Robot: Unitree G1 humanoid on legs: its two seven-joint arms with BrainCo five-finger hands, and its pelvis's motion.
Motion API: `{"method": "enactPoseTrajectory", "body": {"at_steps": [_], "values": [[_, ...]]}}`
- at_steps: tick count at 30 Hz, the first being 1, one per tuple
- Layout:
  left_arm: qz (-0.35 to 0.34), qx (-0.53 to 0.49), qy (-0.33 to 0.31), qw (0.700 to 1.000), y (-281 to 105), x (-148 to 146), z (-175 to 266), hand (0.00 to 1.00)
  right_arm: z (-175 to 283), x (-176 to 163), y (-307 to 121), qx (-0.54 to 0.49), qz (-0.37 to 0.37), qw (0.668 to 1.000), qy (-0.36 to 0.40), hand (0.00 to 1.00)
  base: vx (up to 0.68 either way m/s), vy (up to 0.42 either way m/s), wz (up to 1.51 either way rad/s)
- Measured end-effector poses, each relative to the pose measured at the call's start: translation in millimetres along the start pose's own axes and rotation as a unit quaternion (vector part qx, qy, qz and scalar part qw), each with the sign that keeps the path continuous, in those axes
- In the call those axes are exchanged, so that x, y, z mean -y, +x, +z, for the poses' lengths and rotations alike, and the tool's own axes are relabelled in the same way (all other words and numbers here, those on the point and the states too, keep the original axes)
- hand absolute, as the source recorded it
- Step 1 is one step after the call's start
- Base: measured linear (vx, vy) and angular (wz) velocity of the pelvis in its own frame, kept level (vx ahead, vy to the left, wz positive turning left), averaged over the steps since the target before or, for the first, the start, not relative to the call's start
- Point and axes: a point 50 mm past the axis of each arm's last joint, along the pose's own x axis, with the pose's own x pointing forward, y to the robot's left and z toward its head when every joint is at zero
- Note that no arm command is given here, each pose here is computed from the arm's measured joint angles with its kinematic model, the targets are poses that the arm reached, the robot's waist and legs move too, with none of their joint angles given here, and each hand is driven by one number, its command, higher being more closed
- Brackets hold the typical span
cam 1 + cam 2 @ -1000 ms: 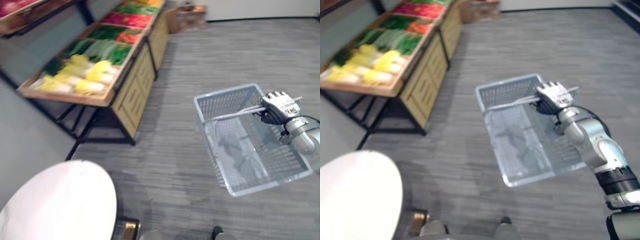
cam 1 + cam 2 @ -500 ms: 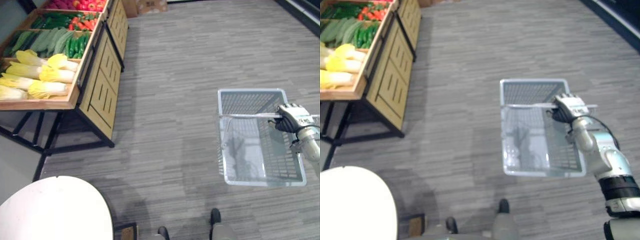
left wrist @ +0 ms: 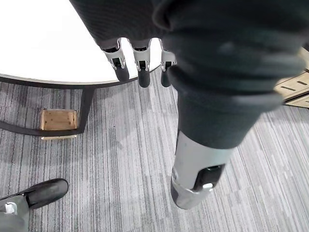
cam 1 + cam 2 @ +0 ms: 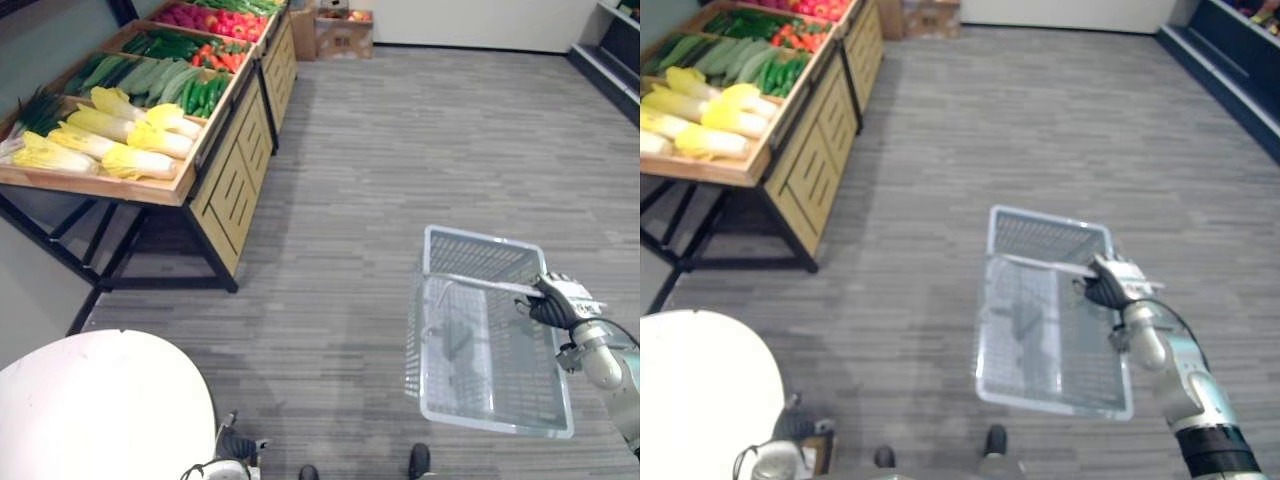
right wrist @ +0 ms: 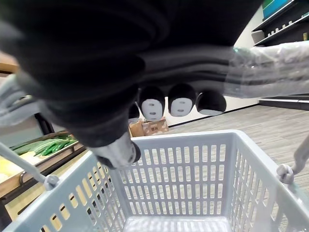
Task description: Pick vegetable in the basket
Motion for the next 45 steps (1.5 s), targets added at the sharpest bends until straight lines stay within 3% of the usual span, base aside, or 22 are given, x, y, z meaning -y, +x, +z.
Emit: {"method": "enactPoseTrajectory", "body": {"at_steps": [5, 10, 16, 21, 27, 32, 45], "values": [[0.004, -0.069, 0.012, 0.998, -12, -1, -36, 0.00, 3, -33, -17, -0.029, 0.024, 0.998, 0.058, 1.00, 0.01, -0.005, 0.06], [-0.015, -0.147, 0.092, 0.985, -31, -7, -79, 0.00, 0, -62, -42, -0.078, 0.041, 0.989, 0.119, 1.00, 0.00, -0.025, 0.15], [-0.035, -0.158, 0.140, 0.977, -33, -7, -85, 0.00, -14, -77, -55, -0.125, 0.058, 0.981, 0.134, 1.00, -0.04, -0.044, 0.24], [-0.034, -0.166, 0.136, 0.976, -33, -7, -86, 0.00, -19, -72, -52, -0.130, 0.057, 0.983, 0.119, 1.00, 0.02, -0.081, 0.16], [-0.062, -0.189, 0.128, 0.972, -49, 13, -101, 0.00, -28, -46, -27, -0.118, 0.022, 0.990, 0.080, 1.00, 0.03, 0.034, -0.07], [-0.078, -0.193, 0.117, 0.971, -53, 27, -101, 0.00, -21, -46, -11, -0.102, 0.022, 0.992, 0.074, 1.00, 0.23, 0.204, -0.06], [-0.079, -0.135, 0.165, 0.974, -35, 11, -79, 0.00, -14, -55, -6, -0.109, 0.025, 0.990, 0.081, 1.00, 0.40, 0.187, 0.19]]}}
